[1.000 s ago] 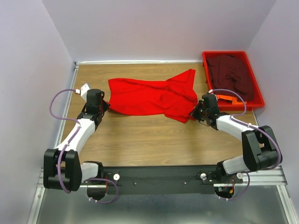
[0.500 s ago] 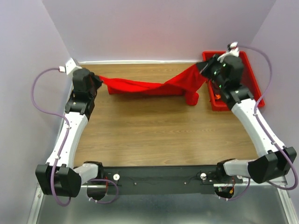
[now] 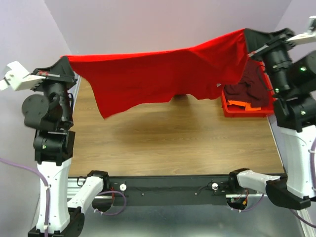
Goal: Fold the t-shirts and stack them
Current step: Flatten the tshirt out, then fold the tshirt
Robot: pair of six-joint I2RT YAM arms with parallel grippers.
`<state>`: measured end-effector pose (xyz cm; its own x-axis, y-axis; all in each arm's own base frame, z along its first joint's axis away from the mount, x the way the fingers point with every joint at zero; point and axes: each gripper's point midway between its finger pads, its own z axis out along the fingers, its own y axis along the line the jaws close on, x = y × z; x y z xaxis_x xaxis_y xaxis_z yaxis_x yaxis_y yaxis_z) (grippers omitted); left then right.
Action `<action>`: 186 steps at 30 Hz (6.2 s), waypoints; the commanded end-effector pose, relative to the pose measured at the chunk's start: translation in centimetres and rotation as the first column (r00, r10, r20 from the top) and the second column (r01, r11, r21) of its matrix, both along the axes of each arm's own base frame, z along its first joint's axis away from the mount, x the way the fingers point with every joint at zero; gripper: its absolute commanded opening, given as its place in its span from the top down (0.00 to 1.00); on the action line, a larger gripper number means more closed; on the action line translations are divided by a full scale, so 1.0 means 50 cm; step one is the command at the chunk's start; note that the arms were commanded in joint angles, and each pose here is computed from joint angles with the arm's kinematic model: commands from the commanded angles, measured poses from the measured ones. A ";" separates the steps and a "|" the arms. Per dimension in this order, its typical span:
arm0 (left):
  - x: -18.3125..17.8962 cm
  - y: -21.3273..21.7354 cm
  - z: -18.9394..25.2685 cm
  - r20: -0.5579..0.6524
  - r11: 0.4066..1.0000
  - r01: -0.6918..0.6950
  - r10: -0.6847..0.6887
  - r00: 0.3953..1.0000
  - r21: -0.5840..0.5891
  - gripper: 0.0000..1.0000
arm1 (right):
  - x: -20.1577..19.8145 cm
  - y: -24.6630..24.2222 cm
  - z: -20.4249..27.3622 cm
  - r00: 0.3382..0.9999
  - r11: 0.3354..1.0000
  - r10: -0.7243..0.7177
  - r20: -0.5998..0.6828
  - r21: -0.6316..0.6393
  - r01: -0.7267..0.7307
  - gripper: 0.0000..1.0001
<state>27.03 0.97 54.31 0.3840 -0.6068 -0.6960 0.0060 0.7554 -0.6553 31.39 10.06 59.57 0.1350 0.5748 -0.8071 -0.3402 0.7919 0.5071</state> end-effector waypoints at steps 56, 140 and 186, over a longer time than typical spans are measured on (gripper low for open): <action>0.370 0.011 -0.745 -0.590 0.976 0.037 -0.159 0.792 -0.213 1.00 | 0.178 0.077 -0.880 0.697 0.997 0.061 -0.714 0.004 -0.083 1.00; 0.288 0.015 -0.919 -0.878 0.995 -0.013 -0.081 0.471 -0.099 1.00 | 0.109 0.095 -1.042 0.351 0.978 -0.115 -0.929 -0.169 -0.127 0.99; 0.403 0.024 -0.891 -0.861 0.996 -0.020 -0.069 0.504 -0.092 1.00 | 0.262 0.015 -1.006 0.432 0.987 -0.147 -0.890 -0.160 0.006 0.99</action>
<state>46.38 2.12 9.71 -0.3936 -0.6796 -0.6190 -0.5748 0.7075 -0.4113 43.44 11.26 9.07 -0.6828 0.4939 -0.5385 0.3181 0.8644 0.3895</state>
